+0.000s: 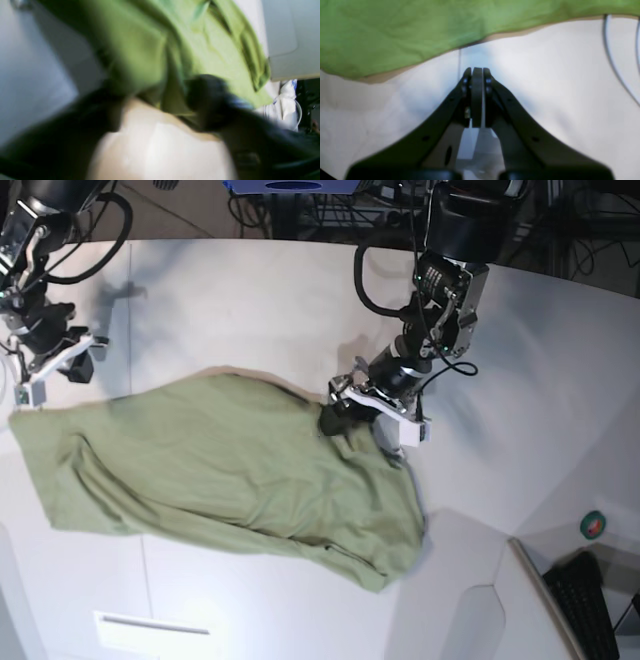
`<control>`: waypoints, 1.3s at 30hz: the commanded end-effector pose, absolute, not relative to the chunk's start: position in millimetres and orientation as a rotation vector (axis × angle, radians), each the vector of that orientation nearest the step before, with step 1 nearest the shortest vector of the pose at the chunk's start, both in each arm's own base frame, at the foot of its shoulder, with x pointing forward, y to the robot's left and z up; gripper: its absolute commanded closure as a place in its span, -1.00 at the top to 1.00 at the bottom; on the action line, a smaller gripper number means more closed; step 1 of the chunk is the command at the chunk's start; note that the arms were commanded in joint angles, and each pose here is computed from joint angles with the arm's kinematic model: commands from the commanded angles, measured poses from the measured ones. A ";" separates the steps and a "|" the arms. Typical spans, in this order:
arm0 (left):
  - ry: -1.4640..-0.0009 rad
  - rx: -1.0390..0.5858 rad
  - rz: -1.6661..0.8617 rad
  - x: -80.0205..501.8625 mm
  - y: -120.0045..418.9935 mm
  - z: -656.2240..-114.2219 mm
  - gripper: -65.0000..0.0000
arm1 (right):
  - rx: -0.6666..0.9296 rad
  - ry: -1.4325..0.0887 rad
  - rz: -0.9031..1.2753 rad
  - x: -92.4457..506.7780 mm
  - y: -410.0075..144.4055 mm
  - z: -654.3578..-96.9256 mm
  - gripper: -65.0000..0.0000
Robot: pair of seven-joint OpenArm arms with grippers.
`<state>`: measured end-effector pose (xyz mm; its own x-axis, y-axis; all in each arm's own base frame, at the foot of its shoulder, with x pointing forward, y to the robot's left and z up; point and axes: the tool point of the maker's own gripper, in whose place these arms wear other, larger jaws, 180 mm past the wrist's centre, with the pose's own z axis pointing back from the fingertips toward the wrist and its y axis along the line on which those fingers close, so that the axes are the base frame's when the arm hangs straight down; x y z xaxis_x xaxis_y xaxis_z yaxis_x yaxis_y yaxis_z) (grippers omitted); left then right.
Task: Layout the t-shirt on the table in an organized manner, then fold the t-shirt properly
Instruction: 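Lower the left gripper onto the shirt's bunched end and grasp it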
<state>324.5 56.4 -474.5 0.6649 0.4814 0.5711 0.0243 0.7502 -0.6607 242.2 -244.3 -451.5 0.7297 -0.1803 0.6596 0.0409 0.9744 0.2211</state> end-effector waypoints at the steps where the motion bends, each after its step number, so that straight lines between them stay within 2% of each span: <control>1: -0.891 -0.709 0.282 340.5 60.2 -453.0 -0.32 | 0.194 -0.798 -0.121 252.4 -249.1 -439.3 -1.00; 3: -0.870 -0.702 0.264 332.7 60.9 -450.6 -1.00 | 0.194 -0.798 -0.121 252.4 -249.1 -439.3 -1.00; 9: -0.701 -0.539 0.225 331.6 88.0 -418.4 -1.00 | 0.190 -0.802 -0.118 253.2 -249.6 -437.7 -1.00; 15: -0.574 -0.545 0.301 359.8 70.7 -373.8 -1.00 | 0.189 -0.804 -0.115 254.1 -249.3 -437.0 -1.00; 18: -0.505 -0.557 0.395 381.8 60.6 -376.2 -1.00 | 0.190 -0.787 -0.110 255.9 -248.6 -437.5 -1.00; 22: -0.405 -0.502 0.345 401.9 40.1 -401.0 -1.00 | 0.173 -0.718 -0.087 254.1 -256.0 -439.8 -1.00; 27: -0.493 -0.378 0.262 429.4 23.0 -420.8 -1.00 | 0.174 -0.695 -0.085 251.6 -255.4 -441.8 -1.00; 39: -0.640 -0.303 0.270 489.7 -2.9 -399.4 -1.00 | 0.176 -0.682 -0.088 246.7 -254.4 -445.0 -1.00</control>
<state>473.2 2.9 -420.8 0.7974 0.3340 0.5026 -0.1761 0.9254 -0.3356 236.5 -250.0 -456.5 0.8037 -0.1417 0.5780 0.0312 0.9799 0.1968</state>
